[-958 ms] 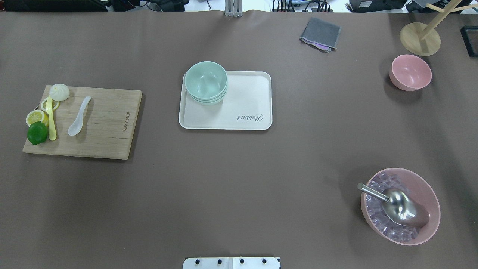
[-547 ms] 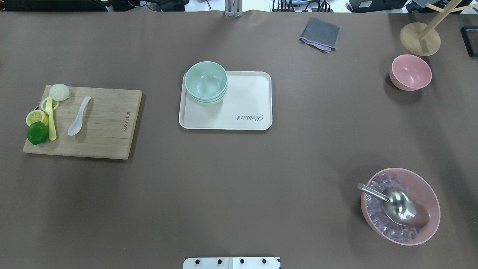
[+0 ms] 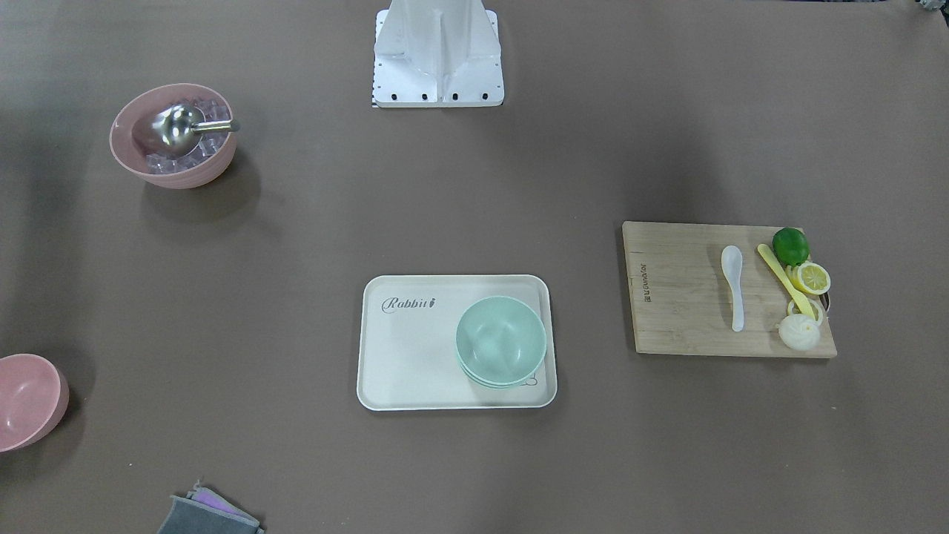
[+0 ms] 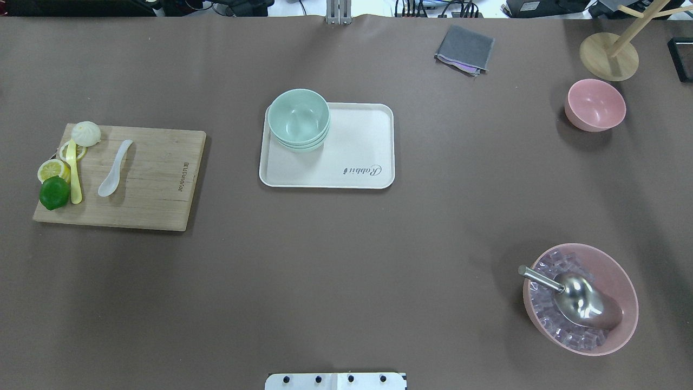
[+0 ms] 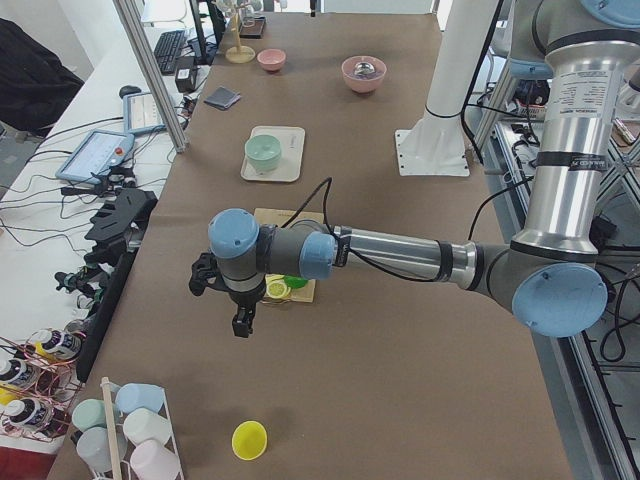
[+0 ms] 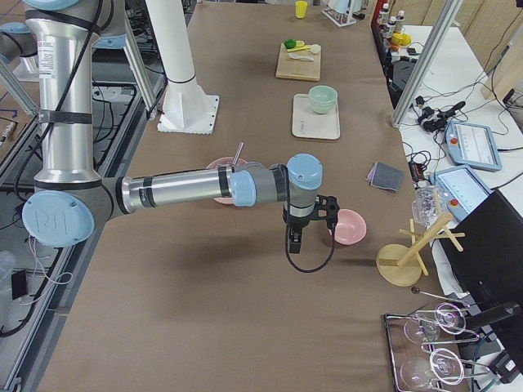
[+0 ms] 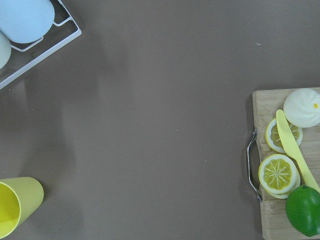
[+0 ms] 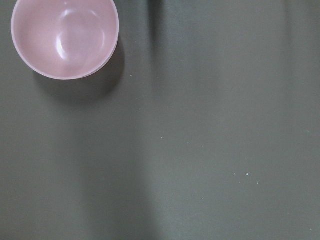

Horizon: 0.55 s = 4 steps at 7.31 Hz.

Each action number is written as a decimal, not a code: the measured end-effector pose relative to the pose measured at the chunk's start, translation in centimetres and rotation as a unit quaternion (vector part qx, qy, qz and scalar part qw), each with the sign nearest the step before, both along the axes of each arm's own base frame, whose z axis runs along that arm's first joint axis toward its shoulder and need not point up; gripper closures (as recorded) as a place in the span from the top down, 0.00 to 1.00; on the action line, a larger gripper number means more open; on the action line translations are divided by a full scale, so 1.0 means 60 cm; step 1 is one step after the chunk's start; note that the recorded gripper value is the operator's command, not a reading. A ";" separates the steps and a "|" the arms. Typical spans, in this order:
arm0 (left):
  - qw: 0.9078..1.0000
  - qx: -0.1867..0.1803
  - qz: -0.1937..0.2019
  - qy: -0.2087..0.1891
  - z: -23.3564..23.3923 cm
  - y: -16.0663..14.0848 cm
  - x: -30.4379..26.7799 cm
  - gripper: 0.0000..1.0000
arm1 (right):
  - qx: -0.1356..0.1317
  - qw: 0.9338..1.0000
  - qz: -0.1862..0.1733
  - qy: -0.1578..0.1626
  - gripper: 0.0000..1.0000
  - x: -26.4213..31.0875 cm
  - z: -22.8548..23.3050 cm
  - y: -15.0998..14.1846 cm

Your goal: Stack pink bowl on green and place spoon

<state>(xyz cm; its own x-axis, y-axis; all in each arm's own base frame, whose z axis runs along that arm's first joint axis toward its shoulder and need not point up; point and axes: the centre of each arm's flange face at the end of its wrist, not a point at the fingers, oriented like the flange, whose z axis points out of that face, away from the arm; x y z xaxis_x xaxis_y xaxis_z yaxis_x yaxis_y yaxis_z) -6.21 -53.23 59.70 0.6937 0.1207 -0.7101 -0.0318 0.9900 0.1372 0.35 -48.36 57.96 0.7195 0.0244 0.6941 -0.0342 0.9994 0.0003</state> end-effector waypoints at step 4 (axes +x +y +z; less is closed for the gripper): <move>1.000 0.004 0.001 0.001 -0.007 -0.002 0.001 0.98 | 0.005 1.000 0.000 -0.001 1.00 -0.001 -0.009 -0.003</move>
<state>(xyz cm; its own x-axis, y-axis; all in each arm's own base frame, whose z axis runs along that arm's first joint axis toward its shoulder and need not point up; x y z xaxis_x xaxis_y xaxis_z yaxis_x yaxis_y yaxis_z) -6.13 -53.33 59.31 0.6924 0.1273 -0.7102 -0.0331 0.9889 0.1450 0.30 -48.54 57.43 0.7185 0.0175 0.6953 -0.0345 0.9993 0.0105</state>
